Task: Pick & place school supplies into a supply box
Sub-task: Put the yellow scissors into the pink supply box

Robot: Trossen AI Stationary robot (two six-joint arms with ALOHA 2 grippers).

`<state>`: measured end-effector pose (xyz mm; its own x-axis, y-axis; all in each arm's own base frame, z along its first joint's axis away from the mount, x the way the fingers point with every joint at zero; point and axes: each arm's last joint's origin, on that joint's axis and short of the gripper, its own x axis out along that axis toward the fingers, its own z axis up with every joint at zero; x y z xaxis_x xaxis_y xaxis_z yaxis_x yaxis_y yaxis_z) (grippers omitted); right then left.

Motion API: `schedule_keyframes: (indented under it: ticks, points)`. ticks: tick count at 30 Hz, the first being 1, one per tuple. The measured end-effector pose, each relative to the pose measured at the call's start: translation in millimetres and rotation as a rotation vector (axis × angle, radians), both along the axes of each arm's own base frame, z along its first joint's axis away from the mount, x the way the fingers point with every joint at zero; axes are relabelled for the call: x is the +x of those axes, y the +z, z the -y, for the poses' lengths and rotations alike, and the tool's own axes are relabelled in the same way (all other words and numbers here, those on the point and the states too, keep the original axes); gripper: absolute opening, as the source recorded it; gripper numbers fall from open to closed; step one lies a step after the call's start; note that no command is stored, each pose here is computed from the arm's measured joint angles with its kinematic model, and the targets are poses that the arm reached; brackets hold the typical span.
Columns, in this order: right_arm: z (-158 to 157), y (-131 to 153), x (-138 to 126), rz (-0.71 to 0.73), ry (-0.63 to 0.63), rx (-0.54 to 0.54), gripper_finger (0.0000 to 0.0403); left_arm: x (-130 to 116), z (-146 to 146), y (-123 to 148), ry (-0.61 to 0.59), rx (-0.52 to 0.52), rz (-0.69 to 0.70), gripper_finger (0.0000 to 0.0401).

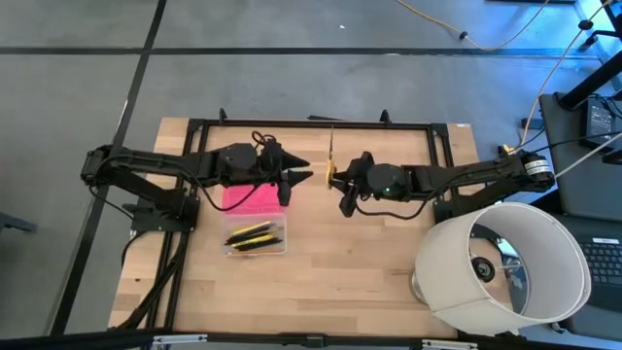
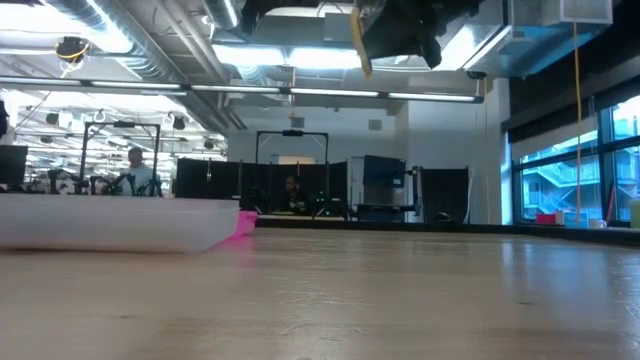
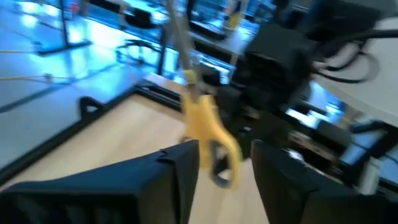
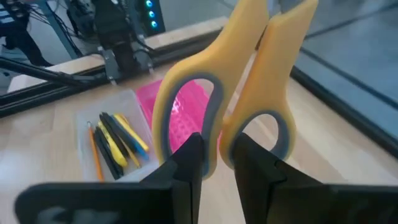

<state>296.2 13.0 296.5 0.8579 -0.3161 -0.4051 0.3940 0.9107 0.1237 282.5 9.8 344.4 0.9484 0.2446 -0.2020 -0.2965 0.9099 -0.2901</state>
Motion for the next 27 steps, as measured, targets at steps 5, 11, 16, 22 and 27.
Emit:
schedule_keyframes:
  ticks: [5,11,16,22,27]
  points:
    - [1,3,1,0.010,-0.003,-0.066,0.0074,0,-2,2,0.087,-0.002,0.025,0.0174]
    - [1,3,1,0.004,-0.016,-0.100,0.0076,3,-3,9,0.104,-0.095,0.137,0.0184]
    - [1,4,1,0.009,-0.010,-0.096,0.0075,6,-6,6,0.113,-0.097,0.131,0.0180]
    - [1,4,1,0.009,-0.007,-0.095,0.0076,21,-6,-9,0.116,-0.112,0.101,0.0175]
    - [1,2,0,-0.006,0.009,-0.085,0.0076,29,-6,-10,0.116,-0.115,0.147,0.0175]
